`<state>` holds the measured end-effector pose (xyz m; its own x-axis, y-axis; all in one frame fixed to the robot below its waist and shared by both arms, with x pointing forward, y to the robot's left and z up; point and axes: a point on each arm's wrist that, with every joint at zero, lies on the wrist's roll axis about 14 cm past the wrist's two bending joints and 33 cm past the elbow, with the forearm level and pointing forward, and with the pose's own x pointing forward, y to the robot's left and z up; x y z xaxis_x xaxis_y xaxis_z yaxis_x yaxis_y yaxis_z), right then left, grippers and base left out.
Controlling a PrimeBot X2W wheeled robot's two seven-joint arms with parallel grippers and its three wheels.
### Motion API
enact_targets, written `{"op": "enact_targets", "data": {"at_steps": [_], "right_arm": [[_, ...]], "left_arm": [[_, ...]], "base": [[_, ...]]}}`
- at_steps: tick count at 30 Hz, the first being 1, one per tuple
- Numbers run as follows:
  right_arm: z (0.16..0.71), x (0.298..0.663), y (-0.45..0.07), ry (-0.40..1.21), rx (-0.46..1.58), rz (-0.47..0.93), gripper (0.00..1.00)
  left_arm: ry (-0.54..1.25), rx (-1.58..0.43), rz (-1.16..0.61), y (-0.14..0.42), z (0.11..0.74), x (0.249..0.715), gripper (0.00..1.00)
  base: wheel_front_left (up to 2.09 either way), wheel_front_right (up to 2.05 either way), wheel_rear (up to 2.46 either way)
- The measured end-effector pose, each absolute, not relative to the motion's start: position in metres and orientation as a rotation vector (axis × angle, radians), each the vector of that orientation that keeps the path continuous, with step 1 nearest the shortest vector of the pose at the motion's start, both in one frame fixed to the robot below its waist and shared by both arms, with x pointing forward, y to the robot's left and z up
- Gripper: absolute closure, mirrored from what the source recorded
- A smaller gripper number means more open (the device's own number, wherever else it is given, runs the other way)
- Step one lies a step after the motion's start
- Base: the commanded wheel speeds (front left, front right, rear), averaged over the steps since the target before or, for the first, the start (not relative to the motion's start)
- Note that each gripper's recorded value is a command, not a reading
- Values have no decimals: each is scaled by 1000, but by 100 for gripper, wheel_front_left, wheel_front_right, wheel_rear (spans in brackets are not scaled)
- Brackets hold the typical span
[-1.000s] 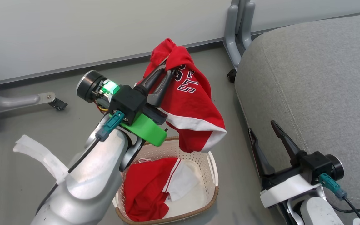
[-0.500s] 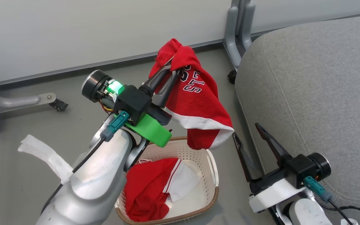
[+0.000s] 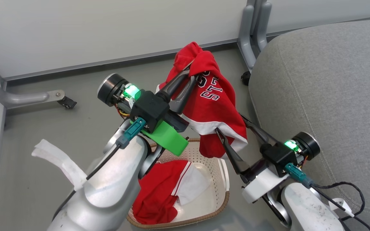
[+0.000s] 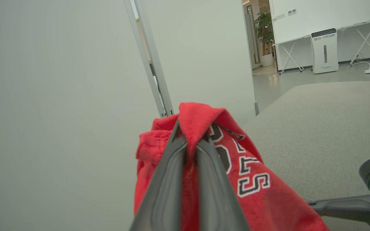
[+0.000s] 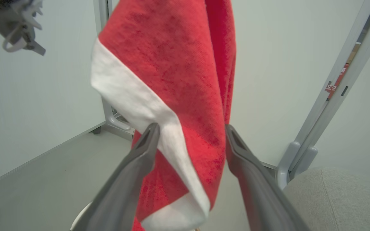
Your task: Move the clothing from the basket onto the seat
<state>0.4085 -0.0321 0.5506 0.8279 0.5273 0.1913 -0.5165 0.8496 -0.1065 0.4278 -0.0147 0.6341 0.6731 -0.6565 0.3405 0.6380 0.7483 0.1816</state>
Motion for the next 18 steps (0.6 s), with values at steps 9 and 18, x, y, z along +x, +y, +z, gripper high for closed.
{"op": "enact_targets", "data": {"at_steps": [9, 18], "right_arm": [[555, 418, -15, -226, -65, 606, 0], [557, 428, 0, -225, -63, 641, 0]], "left_arm": [[-387, 44, -742, -19, 628, 423, 100], [-386, 32, -769, -28, 626, 419, 100]], "base": [[0, 0, 0], [0, 0, 0]]}}
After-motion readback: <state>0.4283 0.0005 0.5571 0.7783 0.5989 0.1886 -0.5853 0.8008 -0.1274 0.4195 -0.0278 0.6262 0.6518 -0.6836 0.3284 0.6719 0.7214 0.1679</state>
